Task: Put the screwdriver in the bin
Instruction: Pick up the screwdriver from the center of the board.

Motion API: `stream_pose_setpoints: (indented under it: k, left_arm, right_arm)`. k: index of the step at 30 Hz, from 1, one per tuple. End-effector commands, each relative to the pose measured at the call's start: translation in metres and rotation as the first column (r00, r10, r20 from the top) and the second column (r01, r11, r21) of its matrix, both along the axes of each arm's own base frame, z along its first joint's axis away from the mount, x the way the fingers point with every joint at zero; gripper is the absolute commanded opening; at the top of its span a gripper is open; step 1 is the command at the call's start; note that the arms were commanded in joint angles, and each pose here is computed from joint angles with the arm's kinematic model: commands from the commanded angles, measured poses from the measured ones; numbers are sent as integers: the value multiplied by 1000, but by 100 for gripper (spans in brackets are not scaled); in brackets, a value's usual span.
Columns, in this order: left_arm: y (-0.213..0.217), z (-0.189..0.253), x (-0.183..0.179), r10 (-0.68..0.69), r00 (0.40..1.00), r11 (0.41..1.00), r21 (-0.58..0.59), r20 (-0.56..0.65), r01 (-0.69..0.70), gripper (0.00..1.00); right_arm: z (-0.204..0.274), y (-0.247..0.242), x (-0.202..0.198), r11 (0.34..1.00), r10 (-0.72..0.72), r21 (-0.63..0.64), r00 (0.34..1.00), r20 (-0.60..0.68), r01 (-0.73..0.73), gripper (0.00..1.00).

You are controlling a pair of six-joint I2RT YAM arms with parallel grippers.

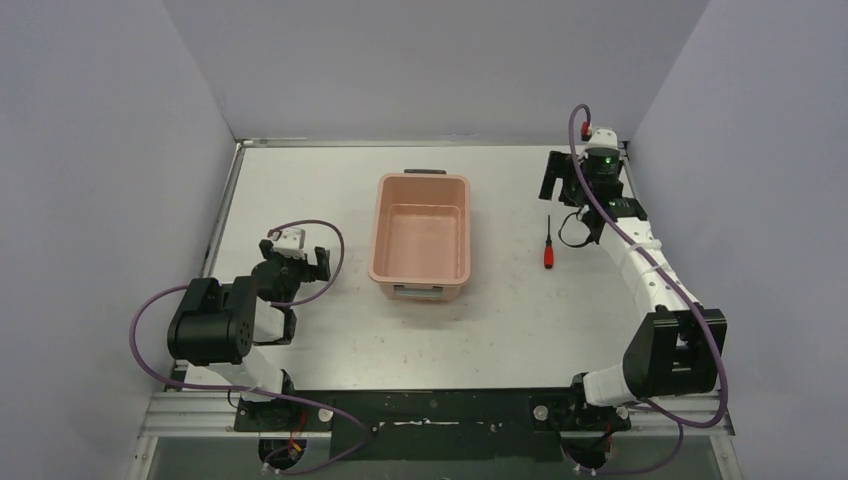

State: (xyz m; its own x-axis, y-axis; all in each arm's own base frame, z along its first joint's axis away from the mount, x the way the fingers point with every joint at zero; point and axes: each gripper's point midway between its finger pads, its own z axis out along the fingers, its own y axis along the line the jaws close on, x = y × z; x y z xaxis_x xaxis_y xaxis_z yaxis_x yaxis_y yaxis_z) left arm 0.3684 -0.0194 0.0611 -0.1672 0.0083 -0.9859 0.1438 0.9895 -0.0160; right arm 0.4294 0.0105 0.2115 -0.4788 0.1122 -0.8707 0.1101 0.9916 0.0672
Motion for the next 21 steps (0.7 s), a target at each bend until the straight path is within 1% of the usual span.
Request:
stream_pose_setpoints:
  k: [1,6,13,18,21]
  left_arm:
    - [-1,17,7,-8,998,1000,4,64,8,97]
    - [-1,17,7,-8,998,1000,5,63,8,97]
    - [-1,17,7,-8,998,1000,5,64,8,97]
    - [-1,17,7,-8,998,1000,5,64,7,97]
    - [-1,18,8,-8,998,1000,4,64,8,97]
  right_arm:
    - [12,5,-14,999,46,17,997,-68,-45,100]
    - [15,11,-22,995,98,44,987,-130,-93,100]
    - [11,10,-23,991,122,81,982,-147,-111,100]
    - [-4,8,-22,991,118,78,973,-197,-104,100]
    - [-22,1,-22,995,87,61,965,-248,-74,100]
